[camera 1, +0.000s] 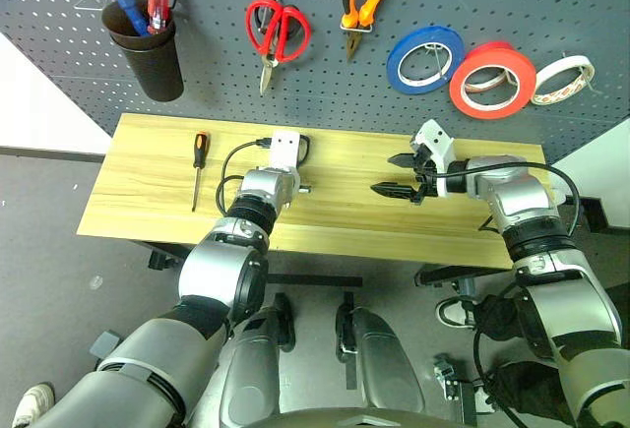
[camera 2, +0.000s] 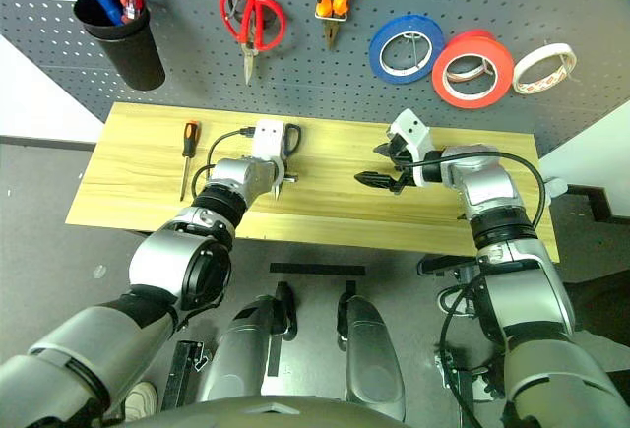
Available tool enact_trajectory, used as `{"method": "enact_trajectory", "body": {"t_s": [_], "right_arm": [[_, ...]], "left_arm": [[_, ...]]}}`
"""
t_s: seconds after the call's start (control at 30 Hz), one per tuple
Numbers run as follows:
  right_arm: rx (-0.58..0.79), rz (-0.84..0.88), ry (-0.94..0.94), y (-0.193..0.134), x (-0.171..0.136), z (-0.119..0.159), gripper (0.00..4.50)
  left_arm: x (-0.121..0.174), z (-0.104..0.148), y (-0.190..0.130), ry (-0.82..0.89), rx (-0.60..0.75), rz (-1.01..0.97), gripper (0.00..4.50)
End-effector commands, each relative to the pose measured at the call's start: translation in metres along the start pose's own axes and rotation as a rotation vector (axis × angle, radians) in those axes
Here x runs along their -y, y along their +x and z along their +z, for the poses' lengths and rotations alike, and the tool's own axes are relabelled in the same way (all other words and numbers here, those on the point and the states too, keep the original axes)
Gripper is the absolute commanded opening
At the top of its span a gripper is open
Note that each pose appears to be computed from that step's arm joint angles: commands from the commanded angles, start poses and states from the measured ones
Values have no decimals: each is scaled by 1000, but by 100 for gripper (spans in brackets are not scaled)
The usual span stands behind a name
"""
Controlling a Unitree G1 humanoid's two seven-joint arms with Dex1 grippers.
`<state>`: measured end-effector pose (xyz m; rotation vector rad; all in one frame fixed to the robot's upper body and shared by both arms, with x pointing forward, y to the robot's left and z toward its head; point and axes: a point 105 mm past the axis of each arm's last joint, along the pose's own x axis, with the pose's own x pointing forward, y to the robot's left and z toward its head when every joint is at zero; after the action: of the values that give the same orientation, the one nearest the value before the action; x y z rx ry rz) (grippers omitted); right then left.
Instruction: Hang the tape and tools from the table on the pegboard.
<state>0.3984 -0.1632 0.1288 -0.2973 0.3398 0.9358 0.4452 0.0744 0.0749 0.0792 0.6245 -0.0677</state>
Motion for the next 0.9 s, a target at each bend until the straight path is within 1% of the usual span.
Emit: {"method": "enact_trajectory", "body": {"t_s": [0.03,0.13,0.23,0.27,0.4,0.47,0.53,0.6,0.7,0.73,0.77,0.9], "right_arm": [[20,-22,-20,-2,4,3,450],[29,-29,-20,-3,7,6,450],[46,-28,-22,-4,8,11,450],[53,-25,-25,-4,8,12,450],[85,-1,-34,-6,5,19,450],[131,30,-15,-9,1,29,450],[172,56,0,-13,-2,37,450],[190,70,14,-16,-3,40,450],[199,70,18,-21,-4,42,450],[199,67,20,-21,-3,42,450],[199,65,22,-22,-3,42,450],[213,78,19,-23,-5,46,450]], "left_arm": [[-8,-28,4,-11,-102,26,66],[-7,-26,2,-23,-112,-8,66],[-6,-21,-2,28,-101,-40,66],[-5,-21,-5,56,-101,-70,66],[-5,-27,-24,69,-123,-197,66],[-18,-23,-46,122,-36,-255,66],[-26,-27,-67,181,13,-302,66],[-40,-31,-83,194,36,-290,66],[-51,-28,-109,222,138,-297,66],[-51,-25,-113,220,174,-307,66],[-52,-26,-117,213,181,-318,66],[-70,-38,-129,203,240,-314,66]]}}
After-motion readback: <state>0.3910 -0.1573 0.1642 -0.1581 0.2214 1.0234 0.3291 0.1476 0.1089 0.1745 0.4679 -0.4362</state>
